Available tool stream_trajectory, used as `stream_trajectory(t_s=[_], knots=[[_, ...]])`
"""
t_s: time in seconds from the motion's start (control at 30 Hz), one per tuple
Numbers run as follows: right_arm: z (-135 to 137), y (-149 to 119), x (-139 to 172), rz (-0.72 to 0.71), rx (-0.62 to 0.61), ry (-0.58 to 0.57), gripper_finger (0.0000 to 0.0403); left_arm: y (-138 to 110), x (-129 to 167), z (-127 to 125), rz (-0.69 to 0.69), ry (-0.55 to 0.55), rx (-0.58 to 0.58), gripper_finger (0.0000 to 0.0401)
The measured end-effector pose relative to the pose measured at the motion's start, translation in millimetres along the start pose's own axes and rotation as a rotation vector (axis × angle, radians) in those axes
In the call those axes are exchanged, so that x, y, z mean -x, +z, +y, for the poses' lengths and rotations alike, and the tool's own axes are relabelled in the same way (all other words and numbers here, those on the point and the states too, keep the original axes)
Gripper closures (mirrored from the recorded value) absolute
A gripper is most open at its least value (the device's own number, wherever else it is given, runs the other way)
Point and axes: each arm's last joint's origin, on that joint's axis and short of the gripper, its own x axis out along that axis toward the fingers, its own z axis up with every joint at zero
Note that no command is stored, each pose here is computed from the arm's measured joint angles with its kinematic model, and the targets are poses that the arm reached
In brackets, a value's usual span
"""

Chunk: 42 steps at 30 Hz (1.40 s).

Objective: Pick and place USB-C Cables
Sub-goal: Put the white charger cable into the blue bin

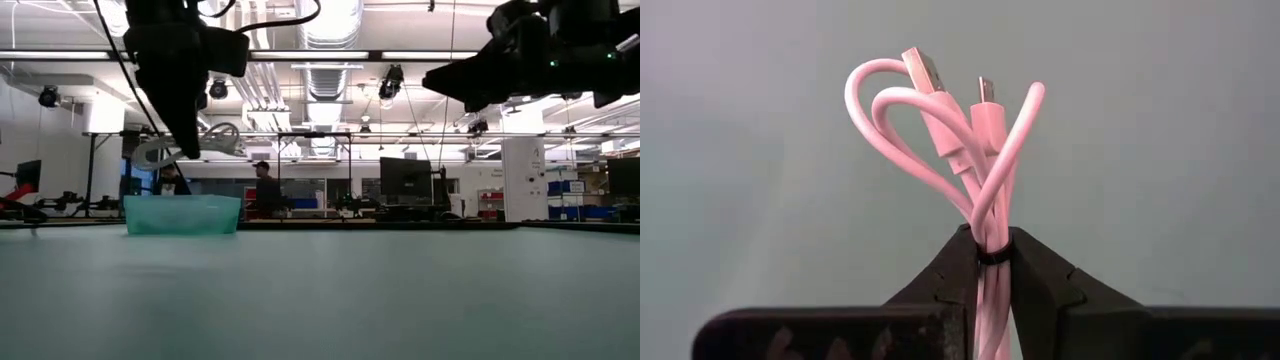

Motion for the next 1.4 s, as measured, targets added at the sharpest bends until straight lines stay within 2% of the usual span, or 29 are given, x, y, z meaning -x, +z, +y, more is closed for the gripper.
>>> stream_trajectory(t_s=[0.37, 0.53, 0.63, 0.8, 0.97, 1.1, 1.2, 1.27, 1.4], knots=[[-1, 4, 16, -0.062, -0.013, -0.008, 0.0284, 21, 18, 27, 0.021, 0.041, -0.136, 0.0375], [-1, 4, 18, -0.072, -0.008, -0.01, 0.0284, 28, 25, 31, -0.007, 0.067, -0.212, 0.0375], [-1, 4, 18, -0.072, -0.002, -0.01, 0.0284, 37, 31, 29, -0.095, 0.08, -0.316, 0.0375], [-1, 4, 18, -0.069, 0.0, -0.01, 0.0285, 55, 39, 22, -0.318, 0.061, -0.452, 0.0375], [-1, 3, 18, -0.069, -0.002, -0.01, 0.0285, 64, 48, 22, -0.447, 0.103, -0.644, 0.0375], [-1, 3, 18, -0.068, -0.003, -0.01, 0.0285, 68, 56, 33, -0.479, 0.227, -0.806, 0.0375], [-1, 3, 18, -0.068, -0.003, -0.01, 0.0284, 70, 57, 49, -0.425, 0.383, -0.925, 0.0375], [-1, 3, 18, -0.068, -0.005, -0.01, 0.0285, 70, 55, 63, -0.342, 0.507, -0.988, 0.0375], [-1, 3, 18, -0.067, -0.007, -0.011, 0.0284, 74, 52, 101, -0.17, 0.711, -0.975, 0.0375]])
